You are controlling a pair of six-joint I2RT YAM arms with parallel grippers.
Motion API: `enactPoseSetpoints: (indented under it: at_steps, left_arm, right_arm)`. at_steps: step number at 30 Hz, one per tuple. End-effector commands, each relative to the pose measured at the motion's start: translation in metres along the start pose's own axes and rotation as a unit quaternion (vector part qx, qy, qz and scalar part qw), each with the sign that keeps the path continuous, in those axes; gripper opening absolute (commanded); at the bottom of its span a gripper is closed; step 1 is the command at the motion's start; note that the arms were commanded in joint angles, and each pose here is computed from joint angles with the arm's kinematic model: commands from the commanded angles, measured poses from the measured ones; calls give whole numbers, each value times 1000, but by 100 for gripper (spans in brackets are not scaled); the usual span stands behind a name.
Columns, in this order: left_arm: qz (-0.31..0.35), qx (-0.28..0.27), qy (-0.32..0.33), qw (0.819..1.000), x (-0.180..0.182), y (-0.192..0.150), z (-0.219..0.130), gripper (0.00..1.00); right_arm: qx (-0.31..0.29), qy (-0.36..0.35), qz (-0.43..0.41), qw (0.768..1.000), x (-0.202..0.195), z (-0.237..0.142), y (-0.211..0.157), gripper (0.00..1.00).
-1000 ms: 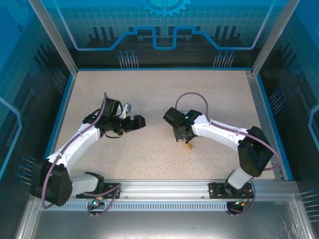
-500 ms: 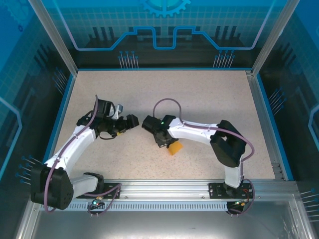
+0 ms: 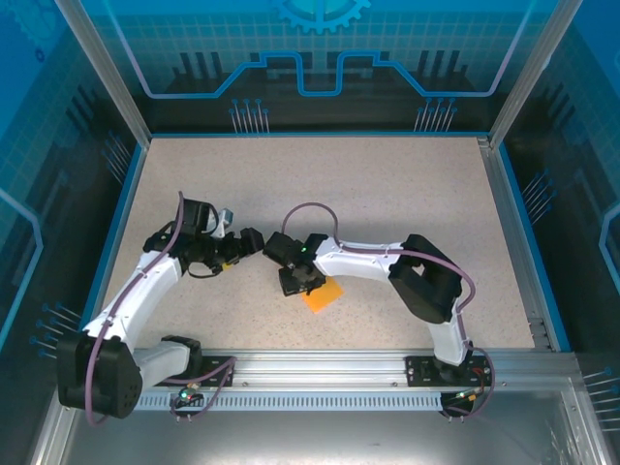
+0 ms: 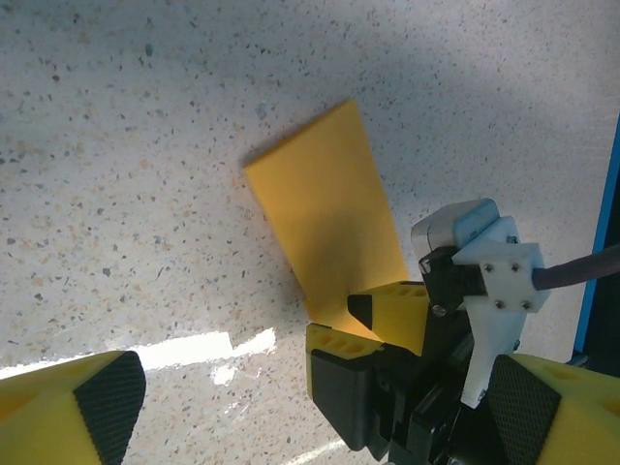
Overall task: Fold a paper plane with a square sheet of paper (pick it up from the middle)
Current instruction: Turn over the paper at the center of the table.
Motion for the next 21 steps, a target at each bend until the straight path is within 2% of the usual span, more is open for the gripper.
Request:
enactPoseSetpoints:
  at_steps: [1, 6, 10, 15, 21]
  left_arm:
    - [-13, 19, -18, 1000, -1, -9, 1, 95]
    - [-15, 30, -37, 999, -6, -10, 5, 92]
    - [11, 38, -49, 998, -24, -12, 13, 88]
    - [49, 66, -48, 995, -48, -22, 40, 76]
    - [98, 101, -28, 990, -66, -38, 76, 55]
  right_arm:
    - [-5, 68, 24, 997, 7, -24, 5, 50]
    - [-29, 104, 54, 993, -17, -50, 9, 54]
    - [-41, 108, 81, 990, -50, -62, 15, 53]
    - [-38, 122, 125, 984, -90, -61, 17, 52]
    - [-37, 134, 163, 977, -127, -59, 15, 51]
Point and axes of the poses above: each hand's point on the last joint's axis, 136 mm out from that joint toward the fingers, its own z axis out along the fingers, its own x axis along the line the jaws close on, y = z × x, the point moved 3 cm from there along -z, back along the fingers, and after that the axes turned 14 degrees about z, right-handed, at the moved point
